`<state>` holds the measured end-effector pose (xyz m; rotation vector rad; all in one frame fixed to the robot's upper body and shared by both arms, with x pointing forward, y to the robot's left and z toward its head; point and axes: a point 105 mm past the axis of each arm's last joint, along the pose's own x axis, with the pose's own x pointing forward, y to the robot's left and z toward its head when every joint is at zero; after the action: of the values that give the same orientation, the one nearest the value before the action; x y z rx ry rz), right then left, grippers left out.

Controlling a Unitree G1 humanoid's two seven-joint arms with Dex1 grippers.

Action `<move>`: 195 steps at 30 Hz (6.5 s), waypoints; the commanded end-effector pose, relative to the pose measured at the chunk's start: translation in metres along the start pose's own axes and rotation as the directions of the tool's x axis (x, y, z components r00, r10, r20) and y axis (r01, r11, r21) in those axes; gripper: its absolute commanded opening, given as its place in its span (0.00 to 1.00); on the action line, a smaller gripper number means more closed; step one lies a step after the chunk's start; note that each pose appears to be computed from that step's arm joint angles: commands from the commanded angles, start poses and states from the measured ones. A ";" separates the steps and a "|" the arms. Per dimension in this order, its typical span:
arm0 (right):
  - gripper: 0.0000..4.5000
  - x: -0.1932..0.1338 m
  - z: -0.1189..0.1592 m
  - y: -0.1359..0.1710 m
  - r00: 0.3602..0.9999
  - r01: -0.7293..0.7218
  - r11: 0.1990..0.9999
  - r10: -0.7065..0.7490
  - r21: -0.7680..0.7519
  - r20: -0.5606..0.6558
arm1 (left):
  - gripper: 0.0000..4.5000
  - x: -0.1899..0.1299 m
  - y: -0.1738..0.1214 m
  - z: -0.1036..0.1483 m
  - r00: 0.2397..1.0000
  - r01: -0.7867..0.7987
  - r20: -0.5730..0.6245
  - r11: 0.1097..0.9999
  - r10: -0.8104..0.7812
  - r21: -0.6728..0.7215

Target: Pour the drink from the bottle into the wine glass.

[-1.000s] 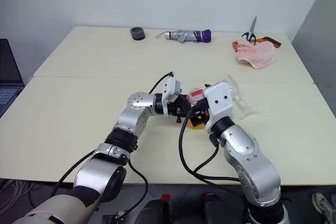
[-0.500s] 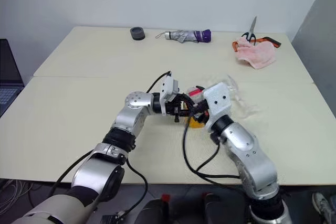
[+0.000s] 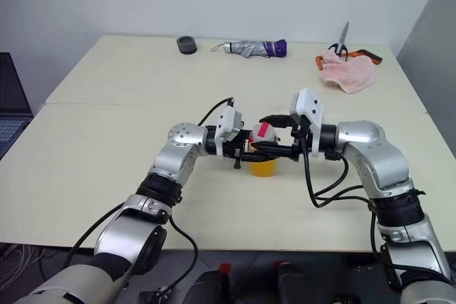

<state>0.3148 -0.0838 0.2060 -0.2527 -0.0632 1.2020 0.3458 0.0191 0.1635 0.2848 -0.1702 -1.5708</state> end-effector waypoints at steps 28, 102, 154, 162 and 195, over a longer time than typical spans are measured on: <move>0.88 -0.022 0.021 0.007 0.874 0.486 0.859 -0.473 -0.159 0.116 | 0.39 0.004 0.004 0.013 0.999 0.001 0.035 0.999 -0.003 0.042; 0.88 -0.003 0.034 0.031 0.929 0.363 0.919 -0.346 -0.154 0.130 | 0.38 0.001 0.007 0.014 1.000 0.001 0.031 0.999 -0.003 0.053; 0.88 -0.019 0.026 0.024 0.915 0.402 0.903 -0.391 -0.151 0.098 | 0.38 0.001 0.006 0.013 1.000 0.004 0.027 0.998 -0.005 0.056; 0.88 -0.019 0.026 0.026 0.919 0.394 0.908 -0.383 -0.145 0.099 | 0.38 0.001 0.006 0.013 1.000 0.003 0.027 0.998 -0.004 0.055; 0.88 -0.020 0.027 0.031 0.929 0.368 0.921 -0.357 -0.129 0.101 | 0.38 0.002 0.006 0.012 1.000 0.004 0.027 0.999 -0.005 0.053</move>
<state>0.2836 -0.0901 0.2145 -0.3011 -0.1994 0.8138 0.3484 0.0206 0.1623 0.2763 -0.1714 -1.5646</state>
